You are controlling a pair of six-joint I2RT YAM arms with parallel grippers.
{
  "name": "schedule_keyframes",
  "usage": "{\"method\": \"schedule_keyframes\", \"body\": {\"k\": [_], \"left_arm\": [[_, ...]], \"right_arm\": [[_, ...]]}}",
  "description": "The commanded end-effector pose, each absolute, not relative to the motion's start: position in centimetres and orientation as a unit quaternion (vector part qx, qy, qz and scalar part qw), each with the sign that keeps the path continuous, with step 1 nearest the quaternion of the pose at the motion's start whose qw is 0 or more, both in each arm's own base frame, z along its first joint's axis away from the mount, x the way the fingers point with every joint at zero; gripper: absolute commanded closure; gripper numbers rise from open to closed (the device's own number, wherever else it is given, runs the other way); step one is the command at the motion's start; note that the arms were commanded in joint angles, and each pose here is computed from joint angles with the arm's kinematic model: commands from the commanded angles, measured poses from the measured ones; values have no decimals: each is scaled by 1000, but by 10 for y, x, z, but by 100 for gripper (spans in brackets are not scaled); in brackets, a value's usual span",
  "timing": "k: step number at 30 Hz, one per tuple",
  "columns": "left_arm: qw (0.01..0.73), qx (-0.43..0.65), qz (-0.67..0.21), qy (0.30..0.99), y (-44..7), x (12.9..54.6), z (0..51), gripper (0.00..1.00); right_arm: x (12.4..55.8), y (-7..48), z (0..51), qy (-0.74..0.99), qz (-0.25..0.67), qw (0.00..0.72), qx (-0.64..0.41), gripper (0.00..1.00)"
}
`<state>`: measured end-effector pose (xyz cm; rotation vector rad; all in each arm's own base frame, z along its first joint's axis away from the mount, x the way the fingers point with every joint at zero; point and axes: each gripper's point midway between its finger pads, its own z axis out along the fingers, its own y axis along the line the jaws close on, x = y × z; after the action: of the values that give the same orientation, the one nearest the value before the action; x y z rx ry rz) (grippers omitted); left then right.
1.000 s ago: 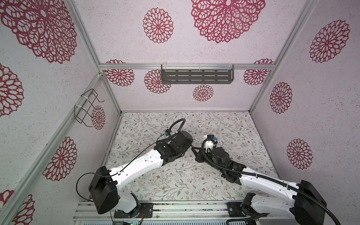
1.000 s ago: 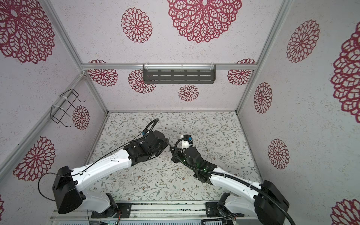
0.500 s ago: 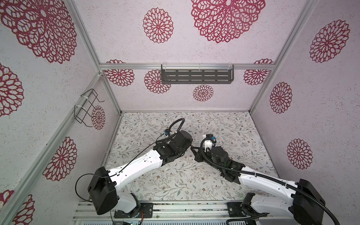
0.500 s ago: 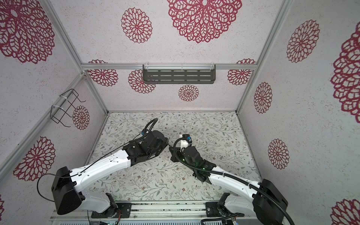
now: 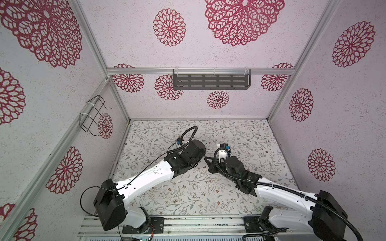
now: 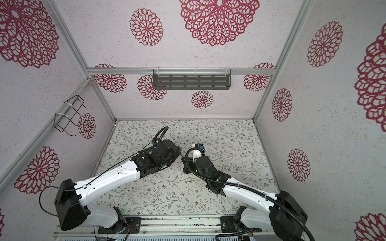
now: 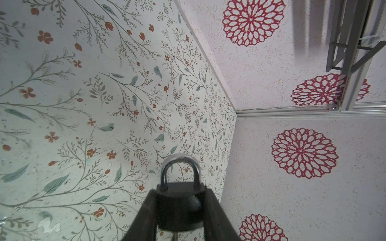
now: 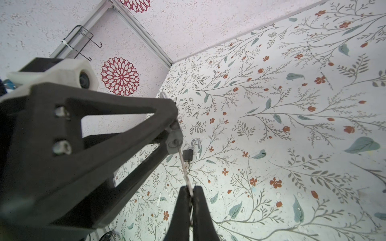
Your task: Unlock with the key
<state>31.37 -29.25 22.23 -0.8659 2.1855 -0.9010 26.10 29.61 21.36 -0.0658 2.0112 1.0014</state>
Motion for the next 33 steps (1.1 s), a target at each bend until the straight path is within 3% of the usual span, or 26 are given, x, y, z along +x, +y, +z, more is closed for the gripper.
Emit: {"method": "schedule_keyframes", "body": {"k": [1, 10, 18, 33], "left_arm": [[298, -313, -369, 823, -301, 308, 233, 100], [299, -317, -362, 824, -298, 313, 228, 100], [295, -315, -375, 821, -302, 313, 232, 100], [253, -235, -402, 848, -345, 295, 243, 100]], "right_arm": [[269, 294, 256, 772, 418, 477, -31, 100], [262, 301, 278, 756, 451, 472, -38, 100], [265, 302, 267, 763, 448, 465, -29, 100], [278, 316, 297, 748, 455, 481, -49, 100]]}}
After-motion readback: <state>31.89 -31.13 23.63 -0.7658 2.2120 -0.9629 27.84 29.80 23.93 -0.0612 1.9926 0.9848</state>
